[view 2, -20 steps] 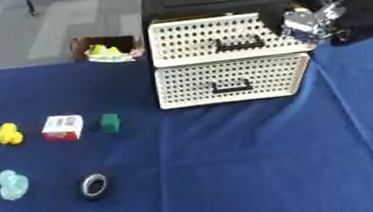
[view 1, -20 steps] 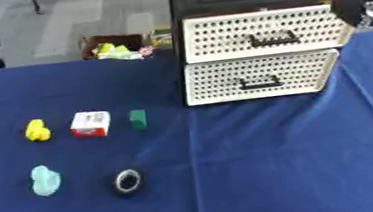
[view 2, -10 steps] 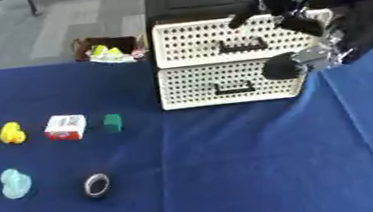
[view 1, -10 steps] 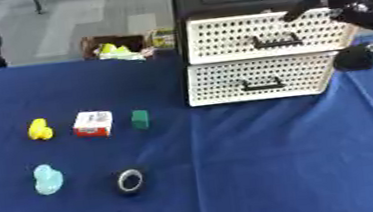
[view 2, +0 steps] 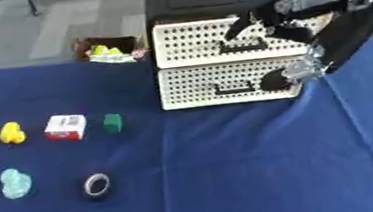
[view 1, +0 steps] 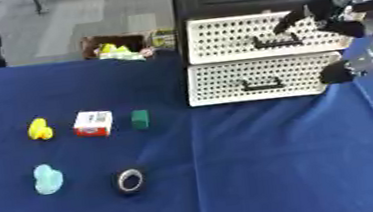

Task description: Pick up objects from table and place into drawer.

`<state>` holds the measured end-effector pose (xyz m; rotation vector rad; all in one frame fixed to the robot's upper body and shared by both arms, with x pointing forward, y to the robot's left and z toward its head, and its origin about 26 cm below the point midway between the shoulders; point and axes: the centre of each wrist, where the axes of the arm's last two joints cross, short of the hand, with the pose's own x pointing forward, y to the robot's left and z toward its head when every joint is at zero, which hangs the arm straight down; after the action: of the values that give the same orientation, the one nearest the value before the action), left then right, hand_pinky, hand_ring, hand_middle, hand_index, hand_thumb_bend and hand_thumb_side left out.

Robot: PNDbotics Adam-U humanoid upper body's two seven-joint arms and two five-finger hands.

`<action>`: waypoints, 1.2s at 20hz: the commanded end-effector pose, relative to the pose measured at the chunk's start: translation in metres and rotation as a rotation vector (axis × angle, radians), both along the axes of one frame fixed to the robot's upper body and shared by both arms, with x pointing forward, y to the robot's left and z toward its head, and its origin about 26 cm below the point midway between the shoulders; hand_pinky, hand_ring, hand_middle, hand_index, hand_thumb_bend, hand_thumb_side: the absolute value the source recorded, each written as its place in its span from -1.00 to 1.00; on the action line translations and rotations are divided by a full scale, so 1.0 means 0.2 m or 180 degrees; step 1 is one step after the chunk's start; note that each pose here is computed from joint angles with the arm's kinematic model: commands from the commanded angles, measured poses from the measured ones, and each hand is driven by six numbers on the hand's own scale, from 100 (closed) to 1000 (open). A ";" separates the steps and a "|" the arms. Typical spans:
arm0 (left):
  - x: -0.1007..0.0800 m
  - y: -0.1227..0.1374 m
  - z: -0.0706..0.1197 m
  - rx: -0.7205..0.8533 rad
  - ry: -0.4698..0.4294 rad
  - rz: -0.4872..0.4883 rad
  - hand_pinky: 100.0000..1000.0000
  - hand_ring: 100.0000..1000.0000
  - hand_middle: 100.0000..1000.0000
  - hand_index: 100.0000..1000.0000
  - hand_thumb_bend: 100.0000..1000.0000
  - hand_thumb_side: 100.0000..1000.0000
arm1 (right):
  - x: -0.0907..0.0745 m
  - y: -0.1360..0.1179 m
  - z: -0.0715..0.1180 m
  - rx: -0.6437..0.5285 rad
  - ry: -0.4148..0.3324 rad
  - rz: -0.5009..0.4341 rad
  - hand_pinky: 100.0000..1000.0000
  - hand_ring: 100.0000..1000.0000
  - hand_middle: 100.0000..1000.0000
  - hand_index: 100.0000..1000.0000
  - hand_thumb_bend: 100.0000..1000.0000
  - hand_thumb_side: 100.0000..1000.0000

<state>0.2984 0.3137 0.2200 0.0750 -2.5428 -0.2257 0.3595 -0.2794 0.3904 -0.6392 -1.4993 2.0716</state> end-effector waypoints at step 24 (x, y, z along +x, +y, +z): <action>-0.02 0.00 0.05 0.0141 -0.0084 0.0000 -0.21 -0.20 0.02 0.64 -1.00 0.71 | 0.26 -0.09 0.07 0.0003 -0.0028 -0.0786 -0.63 -0.69 -0.88 0.80 -0.28 0.58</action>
<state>0.2986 0.3126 0.2197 0.0709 -2.5379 -0.2357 0.4151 -0.2906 0.3903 -0.7428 -1.3420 1.9092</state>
